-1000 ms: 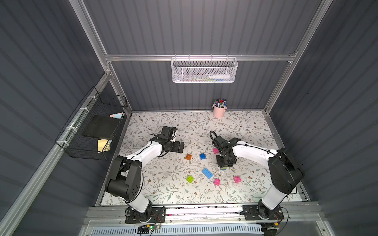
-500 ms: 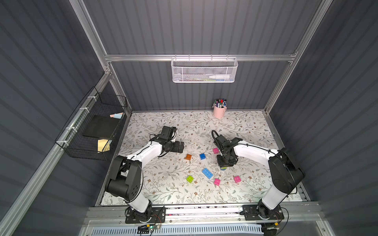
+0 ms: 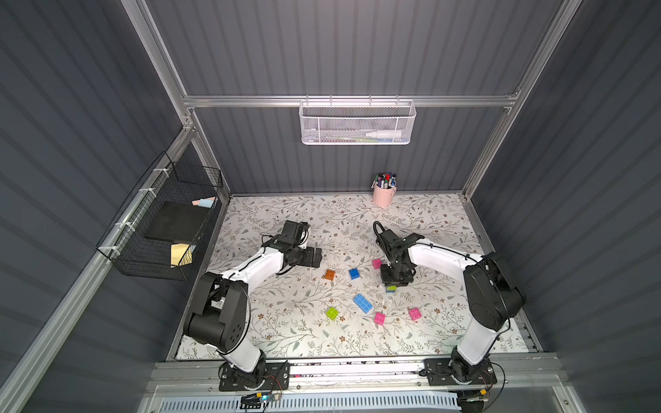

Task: Assemble the number 4 with lego
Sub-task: Assemble the lego brick with the lego brick.

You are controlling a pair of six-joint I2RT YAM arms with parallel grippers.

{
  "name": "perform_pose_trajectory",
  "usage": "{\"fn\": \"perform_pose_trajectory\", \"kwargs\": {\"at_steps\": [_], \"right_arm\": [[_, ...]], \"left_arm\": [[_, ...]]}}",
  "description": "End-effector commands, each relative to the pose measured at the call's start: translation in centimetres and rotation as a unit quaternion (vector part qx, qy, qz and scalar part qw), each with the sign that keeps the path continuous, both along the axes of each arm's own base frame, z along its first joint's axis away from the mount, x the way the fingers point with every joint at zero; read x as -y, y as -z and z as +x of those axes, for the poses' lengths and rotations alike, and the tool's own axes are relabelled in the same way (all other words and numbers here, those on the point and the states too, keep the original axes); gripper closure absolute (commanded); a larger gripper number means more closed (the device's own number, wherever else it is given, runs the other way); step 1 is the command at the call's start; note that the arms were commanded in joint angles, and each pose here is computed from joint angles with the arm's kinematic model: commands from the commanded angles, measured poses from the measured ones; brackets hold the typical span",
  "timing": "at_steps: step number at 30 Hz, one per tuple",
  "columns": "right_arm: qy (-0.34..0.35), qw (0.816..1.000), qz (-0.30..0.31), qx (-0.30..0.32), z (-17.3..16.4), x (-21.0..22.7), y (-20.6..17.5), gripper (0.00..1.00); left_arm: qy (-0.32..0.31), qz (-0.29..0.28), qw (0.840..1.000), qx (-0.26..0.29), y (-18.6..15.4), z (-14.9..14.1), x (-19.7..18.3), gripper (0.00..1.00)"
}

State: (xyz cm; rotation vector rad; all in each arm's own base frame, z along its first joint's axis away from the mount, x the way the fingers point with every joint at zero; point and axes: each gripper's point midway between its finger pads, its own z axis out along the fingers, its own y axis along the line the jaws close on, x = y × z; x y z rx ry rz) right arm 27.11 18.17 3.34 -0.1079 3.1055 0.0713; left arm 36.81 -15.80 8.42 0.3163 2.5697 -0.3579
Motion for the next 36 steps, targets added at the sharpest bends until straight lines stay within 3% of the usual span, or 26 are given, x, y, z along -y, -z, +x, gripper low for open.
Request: {"fn": "perform_pose_trajectory", "kwargs": {"at_steps": [1, 7, 24, 32, 36], "right_arm": [[0.016, 0.998, -0.059, -0.024, 0.3, 2.5, 3.9, 0.73], [0.014, 0.998, -0.054, -0.022, 1.2, 2.1, 4.1, 0.71], [0.005, 1.000, -0.021, 0.012, 2.6, 0.8, 1.0, 0.49], [0.003, 0.999, 0.009, 0.040, 2.8, 0.2, -3.2, 0.35], [0.015, 0.999, 0.012, 0.040, 0.7, 1.3, -5.6, 0.33]], "left_arm": [[0.009, -0.001, 1.000, -0.004, 0.1, -0.5, 0.3, 0.01], [0.009, 0.005, 1.000, 0.001, -0.2, -0.5, 0.1, 0.01], [0.006, 0.008, 1.000, 0.006, -0.6, -0.6, -0.1, 0.01], [0.007, 0.010, 1.000, 0.008, -0.7, -0.6, -0.2, 0.01], [0.007, 0.009, 1.000, 0.009, -0.7, -0.4, -0.1, 0.01]]}}
